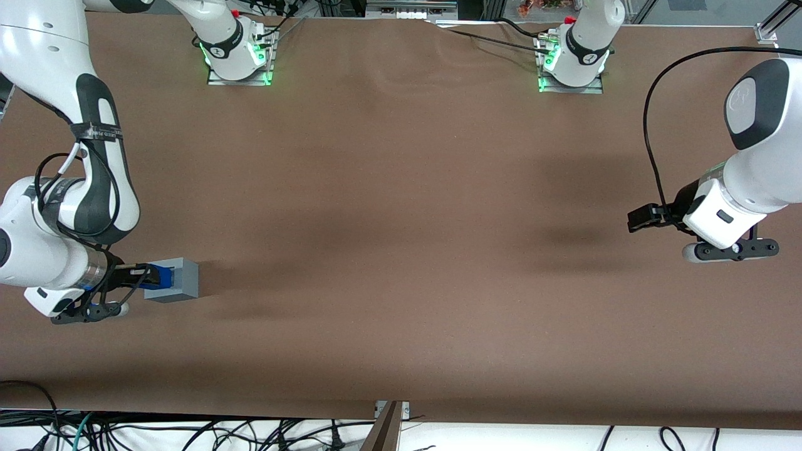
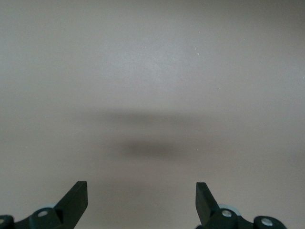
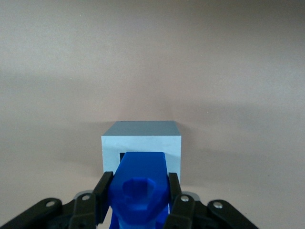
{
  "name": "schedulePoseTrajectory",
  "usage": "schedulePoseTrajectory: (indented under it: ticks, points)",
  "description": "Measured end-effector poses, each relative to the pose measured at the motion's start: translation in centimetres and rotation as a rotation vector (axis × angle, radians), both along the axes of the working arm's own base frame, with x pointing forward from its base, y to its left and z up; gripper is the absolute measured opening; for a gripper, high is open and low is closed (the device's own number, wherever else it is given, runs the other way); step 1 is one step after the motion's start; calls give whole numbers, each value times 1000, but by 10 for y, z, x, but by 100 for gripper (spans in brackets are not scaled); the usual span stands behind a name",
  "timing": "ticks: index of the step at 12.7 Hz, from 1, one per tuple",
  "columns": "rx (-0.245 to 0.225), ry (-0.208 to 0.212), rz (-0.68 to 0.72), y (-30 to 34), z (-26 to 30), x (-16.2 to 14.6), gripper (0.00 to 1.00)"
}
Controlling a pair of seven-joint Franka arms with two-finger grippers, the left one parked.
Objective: Insert blue part into gray base with right arm
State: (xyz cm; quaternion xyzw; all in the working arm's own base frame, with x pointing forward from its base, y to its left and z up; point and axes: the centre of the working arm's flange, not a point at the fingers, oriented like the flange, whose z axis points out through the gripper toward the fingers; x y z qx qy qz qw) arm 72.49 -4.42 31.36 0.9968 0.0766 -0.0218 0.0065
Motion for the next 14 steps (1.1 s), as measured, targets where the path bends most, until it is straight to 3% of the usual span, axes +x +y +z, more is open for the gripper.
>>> schedulePoseTrajectory:
  ticks: [4,10,11,14]
  points:
    - [5,35,1,3,-14,-5,50]
    - [4,34,-2,2,-14,-5,51]
    - [4,32,-3,1,-13,-5,54]
    - [1,-14,-2,1,8,4,83]
